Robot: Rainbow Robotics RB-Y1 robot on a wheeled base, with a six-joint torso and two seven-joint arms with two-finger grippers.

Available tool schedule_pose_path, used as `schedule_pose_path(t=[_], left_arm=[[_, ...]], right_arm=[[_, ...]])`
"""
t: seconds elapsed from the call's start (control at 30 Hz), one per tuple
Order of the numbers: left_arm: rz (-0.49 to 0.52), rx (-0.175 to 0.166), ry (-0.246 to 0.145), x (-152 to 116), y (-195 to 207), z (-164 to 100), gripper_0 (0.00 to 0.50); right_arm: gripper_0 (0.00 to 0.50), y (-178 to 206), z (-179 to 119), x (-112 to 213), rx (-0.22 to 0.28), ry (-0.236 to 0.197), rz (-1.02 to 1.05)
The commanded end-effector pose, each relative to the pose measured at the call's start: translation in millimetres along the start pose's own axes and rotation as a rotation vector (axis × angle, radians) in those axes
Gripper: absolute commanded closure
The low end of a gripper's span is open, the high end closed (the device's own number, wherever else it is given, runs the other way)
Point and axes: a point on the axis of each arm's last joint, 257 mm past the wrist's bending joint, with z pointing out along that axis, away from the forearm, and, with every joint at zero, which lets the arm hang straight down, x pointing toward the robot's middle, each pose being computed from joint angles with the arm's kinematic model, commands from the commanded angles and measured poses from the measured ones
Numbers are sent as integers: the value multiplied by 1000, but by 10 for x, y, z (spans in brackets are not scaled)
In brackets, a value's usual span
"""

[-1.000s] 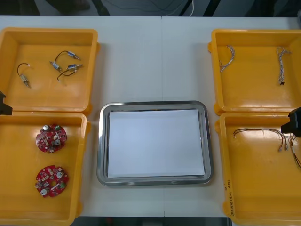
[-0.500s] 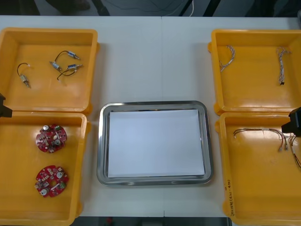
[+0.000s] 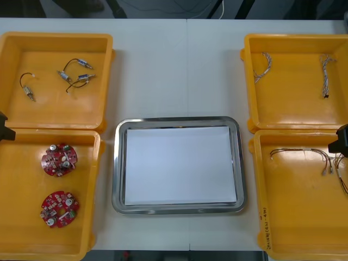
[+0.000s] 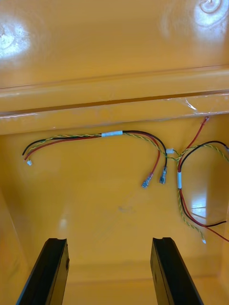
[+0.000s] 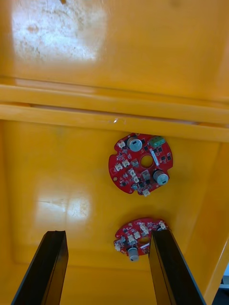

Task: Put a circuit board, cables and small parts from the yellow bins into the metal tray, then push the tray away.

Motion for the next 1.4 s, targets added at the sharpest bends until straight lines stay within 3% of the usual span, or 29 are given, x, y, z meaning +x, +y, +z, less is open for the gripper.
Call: schedule_pose_path(t=[0.03, 0.37, 0.6, 1.07, 1.2, 1.4], left_arm=[[78, -28, 22, 152, 115, -20, 0], [108, -33, 15, 359, 39, 5, 0], [123, -9, -9, 508, -51, 84, 0], [137, 35, -34, 755, -213, 324, 0], [133, 51, -29, 837, -245, 393, 0], [135, 63, 7, 1011, -277, 480, 0]], right_arm=[[0, -295, -137, -40, 80, -41, -51], [0, -499, -32, -24, 101, -93, -90], [0, -569, 95, 90, 91, -98, -91], [0, -888, 327, 204, 83, -167, -91], [0, -980, 382, 239, 83, -164, -70], [0, -1092, 537, 395, 76, -110, -22]])
